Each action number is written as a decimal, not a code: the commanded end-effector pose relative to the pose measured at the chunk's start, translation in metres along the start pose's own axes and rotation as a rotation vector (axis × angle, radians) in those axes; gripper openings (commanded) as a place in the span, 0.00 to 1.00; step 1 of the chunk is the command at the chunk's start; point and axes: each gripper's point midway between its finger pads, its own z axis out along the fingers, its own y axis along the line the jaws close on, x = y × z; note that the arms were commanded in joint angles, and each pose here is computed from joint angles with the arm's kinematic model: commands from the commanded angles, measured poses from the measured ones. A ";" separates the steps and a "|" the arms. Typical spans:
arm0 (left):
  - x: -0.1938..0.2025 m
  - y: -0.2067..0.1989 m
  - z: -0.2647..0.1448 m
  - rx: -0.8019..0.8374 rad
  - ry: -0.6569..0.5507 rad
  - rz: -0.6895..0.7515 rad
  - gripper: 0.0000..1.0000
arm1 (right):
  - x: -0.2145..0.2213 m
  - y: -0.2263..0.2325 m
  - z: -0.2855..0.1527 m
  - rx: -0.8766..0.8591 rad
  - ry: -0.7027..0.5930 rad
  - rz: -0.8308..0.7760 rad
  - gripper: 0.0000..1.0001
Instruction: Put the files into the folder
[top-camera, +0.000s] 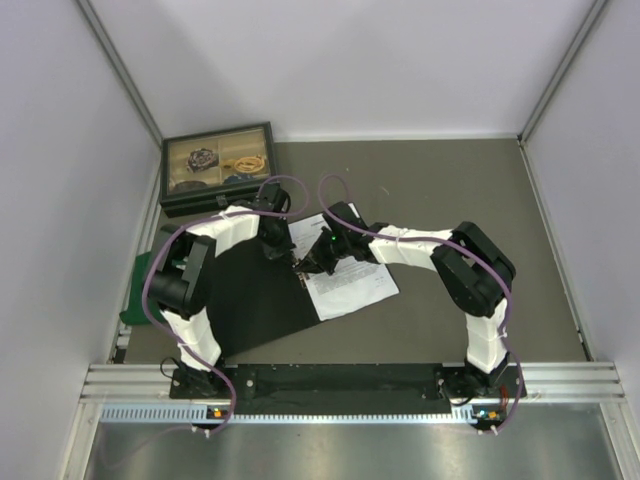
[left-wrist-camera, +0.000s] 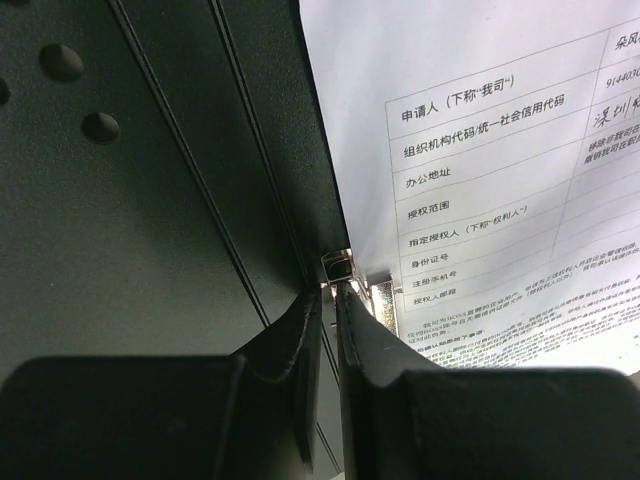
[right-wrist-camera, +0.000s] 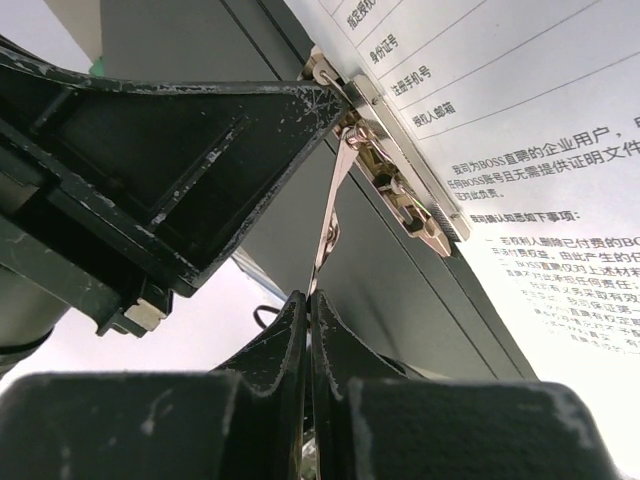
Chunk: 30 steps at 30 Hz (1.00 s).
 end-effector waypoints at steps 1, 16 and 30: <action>-0.003 0.014 0.007 -0.079 -0.016 0.013 0.14 | 0.004 -0.006 0.003 0.021 -0.011 -0.066 0.00; 0.006 0.030 0.018 -0.134 0.036 0.087 0.00 | -0.018 -0.070 0.001 0.232 -0.078 -0.275 0.00; 0.011 0.033 0.018 -0.141 0.036 0.069 0.00 | -0.028 -0.116 0.013 0.275 -0.087 -0.222 0.00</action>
